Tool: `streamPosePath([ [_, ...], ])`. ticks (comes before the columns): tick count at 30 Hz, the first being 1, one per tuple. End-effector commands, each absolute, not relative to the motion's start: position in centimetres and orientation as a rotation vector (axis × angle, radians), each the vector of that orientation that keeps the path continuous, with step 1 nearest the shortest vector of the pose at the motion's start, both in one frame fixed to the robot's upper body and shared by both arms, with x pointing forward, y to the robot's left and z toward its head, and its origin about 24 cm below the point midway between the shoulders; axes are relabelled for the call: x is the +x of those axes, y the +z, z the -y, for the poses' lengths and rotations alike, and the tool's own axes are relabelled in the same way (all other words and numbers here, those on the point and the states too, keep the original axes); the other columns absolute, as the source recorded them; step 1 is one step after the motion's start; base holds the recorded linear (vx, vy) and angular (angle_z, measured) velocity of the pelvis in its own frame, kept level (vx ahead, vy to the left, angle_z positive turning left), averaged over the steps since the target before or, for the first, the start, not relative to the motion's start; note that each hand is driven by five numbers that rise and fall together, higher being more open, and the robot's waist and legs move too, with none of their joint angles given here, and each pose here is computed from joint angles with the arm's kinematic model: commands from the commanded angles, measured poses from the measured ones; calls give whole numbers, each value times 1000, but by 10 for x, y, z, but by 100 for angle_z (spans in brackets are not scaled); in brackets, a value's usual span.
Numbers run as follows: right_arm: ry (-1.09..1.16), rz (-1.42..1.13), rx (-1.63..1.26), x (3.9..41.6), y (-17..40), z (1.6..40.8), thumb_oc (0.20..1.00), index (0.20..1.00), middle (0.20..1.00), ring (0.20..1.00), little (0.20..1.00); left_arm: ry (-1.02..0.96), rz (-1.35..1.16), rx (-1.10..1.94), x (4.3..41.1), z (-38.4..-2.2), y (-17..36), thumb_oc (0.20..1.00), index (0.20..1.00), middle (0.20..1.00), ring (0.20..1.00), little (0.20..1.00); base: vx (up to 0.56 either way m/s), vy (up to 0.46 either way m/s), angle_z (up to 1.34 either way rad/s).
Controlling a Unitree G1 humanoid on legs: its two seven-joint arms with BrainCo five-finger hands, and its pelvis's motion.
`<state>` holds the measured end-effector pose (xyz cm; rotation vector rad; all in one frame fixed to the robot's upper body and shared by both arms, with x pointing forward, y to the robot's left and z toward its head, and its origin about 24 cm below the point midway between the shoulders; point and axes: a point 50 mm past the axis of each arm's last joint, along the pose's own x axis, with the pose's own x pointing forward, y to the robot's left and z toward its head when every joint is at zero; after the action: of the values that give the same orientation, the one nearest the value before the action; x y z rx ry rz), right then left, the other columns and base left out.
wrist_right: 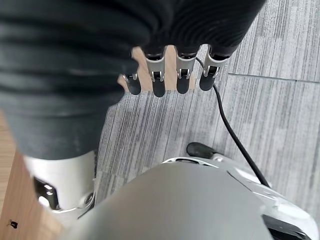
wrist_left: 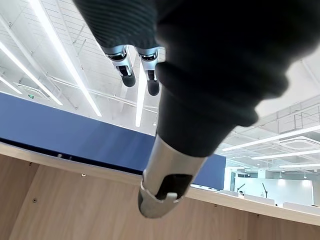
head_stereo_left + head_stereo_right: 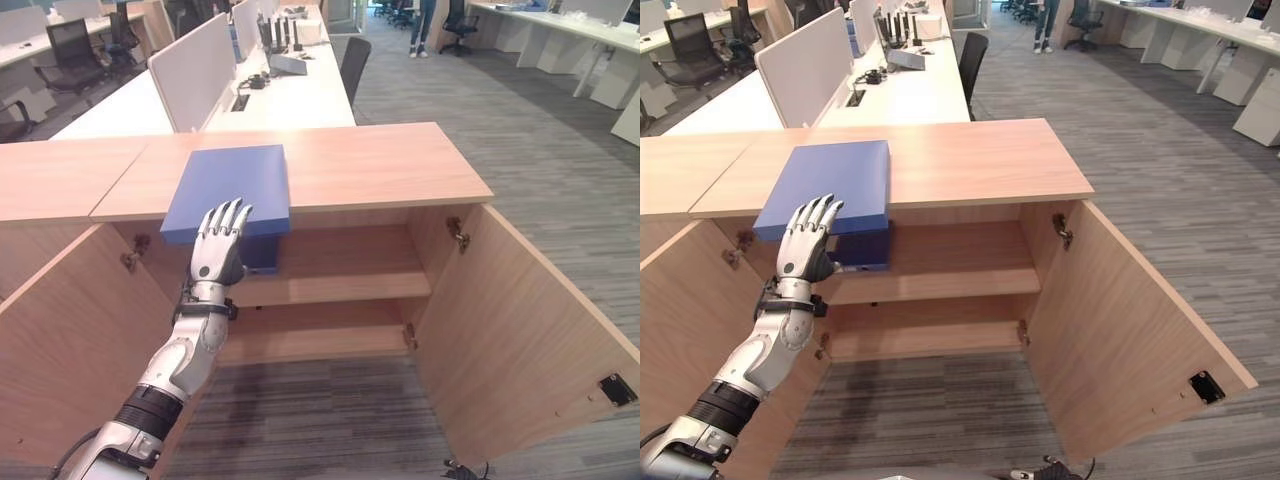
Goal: Put the empty folder in the office cabinet
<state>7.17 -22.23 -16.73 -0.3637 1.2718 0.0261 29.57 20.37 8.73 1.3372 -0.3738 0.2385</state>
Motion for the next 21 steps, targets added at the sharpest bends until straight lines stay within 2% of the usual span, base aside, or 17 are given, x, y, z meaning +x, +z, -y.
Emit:
streamPosePath([
  [1, 112, -1198, -399, 91, -166, 208, 1000, 1000, 1000, 1000, 1000, 420, 568, 1456, 326, -214, 154, 1000, 1000, 1000, 1000, 1000, 6, -4, -3],
  [10, 144, -1170, -403, 95, -164, 204, 1000, 1000, 1000, 1000, 1000, 445, 568, 1518, 331, -217, 161, 1000, 1000, 1000, 1000, 1000, 4, -2, -2],
  [21, 174, -1119, -416, 103, -160, 203, 1000, 1000, 1000, 1000, 1000, 413, 446, 1588, 339, -227, 142, 1000, 1000, 1000, 1000, 1000, 0, 0, 0],
])
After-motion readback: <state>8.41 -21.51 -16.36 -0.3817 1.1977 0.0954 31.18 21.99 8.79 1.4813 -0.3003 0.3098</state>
